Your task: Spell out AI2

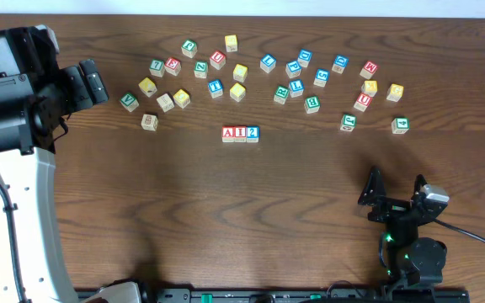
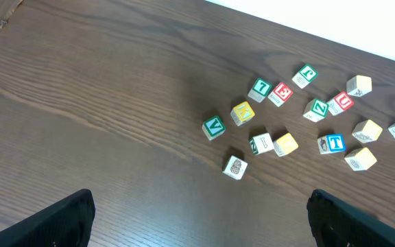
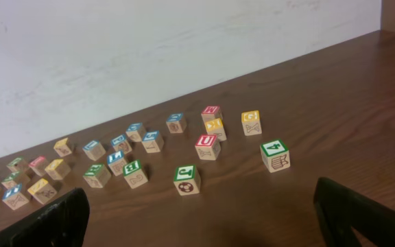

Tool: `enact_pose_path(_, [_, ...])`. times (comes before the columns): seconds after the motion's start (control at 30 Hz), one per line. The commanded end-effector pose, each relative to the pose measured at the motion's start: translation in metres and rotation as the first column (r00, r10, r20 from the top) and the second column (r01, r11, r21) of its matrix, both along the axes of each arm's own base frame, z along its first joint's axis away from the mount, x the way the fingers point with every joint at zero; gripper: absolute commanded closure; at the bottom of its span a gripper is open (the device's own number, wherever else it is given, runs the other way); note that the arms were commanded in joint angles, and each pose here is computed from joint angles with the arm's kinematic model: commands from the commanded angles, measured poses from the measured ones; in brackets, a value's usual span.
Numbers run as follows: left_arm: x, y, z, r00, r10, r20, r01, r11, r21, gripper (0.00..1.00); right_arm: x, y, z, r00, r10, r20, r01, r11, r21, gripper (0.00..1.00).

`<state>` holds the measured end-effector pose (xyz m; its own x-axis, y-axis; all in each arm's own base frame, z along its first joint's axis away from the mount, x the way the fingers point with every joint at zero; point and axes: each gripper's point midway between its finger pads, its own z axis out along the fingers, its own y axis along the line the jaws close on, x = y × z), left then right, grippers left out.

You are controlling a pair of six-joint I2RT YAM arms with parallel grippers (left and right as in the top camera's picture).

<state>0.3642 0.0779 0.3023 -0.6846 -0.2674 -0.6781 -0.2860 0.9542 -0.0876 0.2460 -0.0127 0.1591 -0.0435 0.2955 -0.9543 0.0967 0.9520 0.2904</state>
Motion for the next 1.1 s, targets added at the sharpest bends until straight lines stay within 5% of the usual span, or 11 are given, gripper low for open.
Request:
enact_pose_path(0.0, [-0.005, 0.001, 0.011, 1.000, -0.006, 0.024, 0.005, 1.000, 0.025, 0.02, 0.000, 0.000, 0.000, 1.000, 0.003, 0.003, -0.003, 1.000, -0.011, 0.01])
enact_pose_path(0.3, [-0.038, -0.010, 0.013, 0.965, -0.025, 0.259, 0.005, 0.997, 0.077, 0.02, 0.000, 0.000, 0.000, 1.000, 0.003, 0.003, -0.003, 1.000, -0.011, 0.01])
enact_pose_path(0.63, [-0.085, -0.020, -0.059, 0.872, -0.052, 0.487, -0.018, 0.990, 0.138, 0.02, 0.000, 0.000, 0.000, 1.000, 0.003, 0.003, -0.003, 1.000, -0.011, 0.01])
enact_pose_path(1.07, [-0.118, -0.040, -0.125, 0.806, -0.223, 0.548, 0.044, 0.946, 0.320, 0.02, 0.000, 0.000, 0.000, 1.000, 0.003, 0.003, -0.003, 1.000, -0.011, 0.01])
